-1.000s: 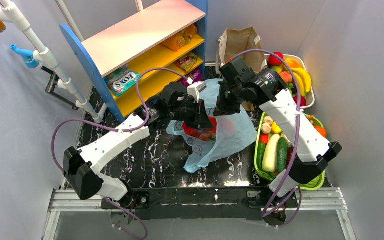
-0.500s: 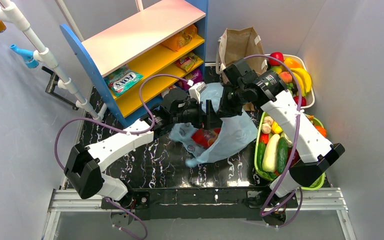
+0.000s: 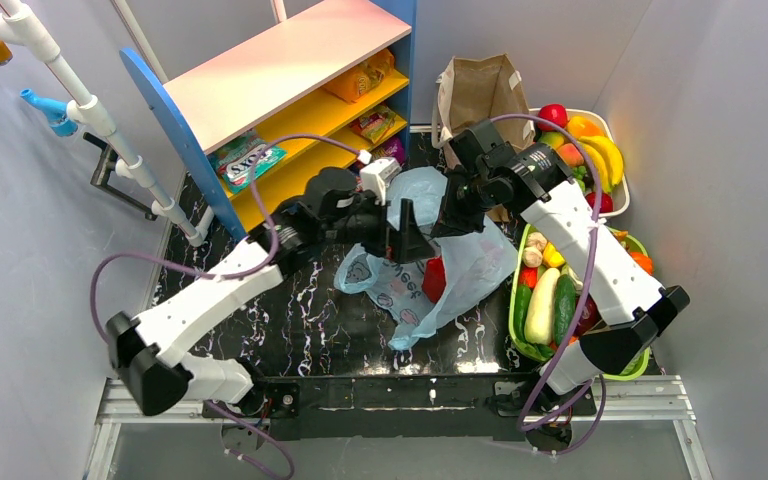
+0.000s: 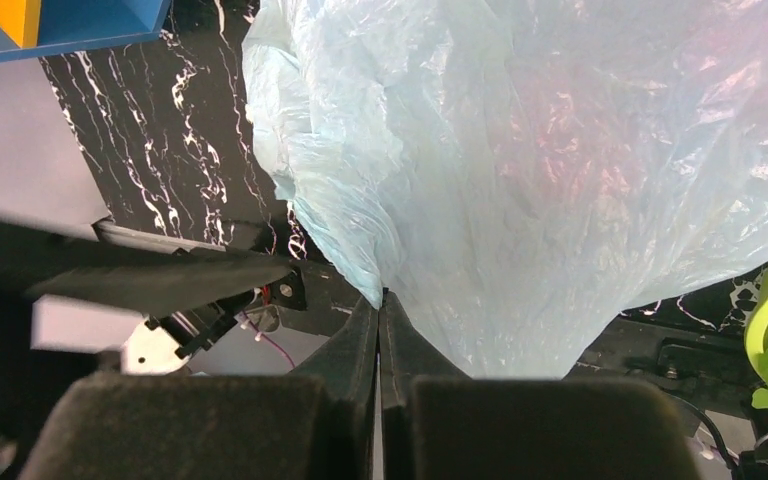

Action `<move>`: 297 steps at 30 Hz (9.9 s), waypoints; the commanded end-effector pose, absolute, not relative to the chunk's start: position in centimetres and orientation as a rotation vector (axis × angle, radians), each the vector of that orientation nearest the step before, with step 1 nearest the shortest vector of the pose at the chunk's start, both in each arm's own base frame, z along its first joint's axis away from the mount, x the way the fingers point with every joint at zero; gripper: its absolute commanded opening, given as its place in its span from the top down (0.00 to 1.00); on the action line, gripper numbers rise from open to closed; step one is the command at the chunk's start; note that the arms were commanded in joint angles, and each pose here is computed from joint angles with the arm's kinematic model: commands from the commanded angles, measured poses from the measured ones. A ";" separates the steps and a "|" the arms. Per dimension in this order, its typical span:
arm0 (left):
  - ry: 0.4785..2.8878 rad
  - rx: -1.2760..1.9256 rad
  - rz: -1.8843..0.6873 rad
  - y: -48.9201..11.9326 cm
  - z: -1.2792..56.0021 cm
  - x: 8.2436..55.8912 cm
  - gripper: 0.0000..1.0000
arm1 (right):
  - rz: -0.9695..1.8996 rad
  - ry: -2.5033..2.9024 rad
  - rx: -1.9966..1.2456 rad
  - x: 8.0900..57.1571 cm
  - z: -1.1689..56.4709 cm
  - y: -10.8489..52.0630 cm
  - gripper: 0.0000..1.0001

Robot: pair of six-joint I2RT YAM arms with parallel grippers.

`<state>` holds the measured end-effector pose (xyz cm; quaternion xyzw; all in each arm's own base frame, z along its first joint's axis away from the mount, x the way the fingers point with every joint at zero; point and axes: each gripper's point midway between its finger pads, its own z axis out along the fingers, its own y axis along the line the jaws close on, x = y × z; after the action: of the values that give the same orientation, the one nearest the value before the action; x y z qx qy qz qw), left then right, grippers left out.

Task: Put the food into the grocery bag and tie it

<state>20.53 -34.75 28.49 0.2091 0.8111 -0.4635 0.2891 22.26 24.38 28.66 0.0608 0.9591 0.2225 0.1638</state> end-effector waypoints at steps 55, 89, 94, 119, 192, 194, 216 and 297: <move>1.959 0.740 0.051 -22.5 22.7 30.9 1.00 | 0.677 2.754 0.068 23.0 27.0 25.2 0.99; 1.900 1.107 -0.444 -23.3 34.5 25.2 0.02 | 0.695 2.742 0.094 22.4 27.3 24.1 0.99; 1.875 1.108 -0.650 -23.5 35.0 21.4 0.02 | 0.708 2.742 0.093 22.6 27.5 24.4 0.99; 1.978 0.669 0.608 -11.0 35.6 36.9 0.32 | 0.780 2.751 0.130 21.2 28.2 24.4 0.99; 2.055 0.530 0.708 -6.1 33.4 34.3 1.00 | 0.744 2.768 0.107 20.0 27.8 23.3 0.99; 2.052 0.541 0.590 -7.8 34.0 33.2 1.00 | 0.743 2.768 0.105 20.2 27.8 23.4 0.99; 1.883 0.843 -0.822 -21.0 42.1 16.8 1.00 | 0.764 2.733 0.095 22.2 29.0 24.6 0.99; 1.707 0.584 -0.908 -34.1 24.9 25.8 0.02 | 0.809 2.732 0.168 24.9 29.1 23.6 0.99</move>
<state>26.52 -35.60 20.22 0.2395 0.7363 -0.3883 0.4998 24.98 24.00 28.29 0.0639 0.9525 0.2676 0.1305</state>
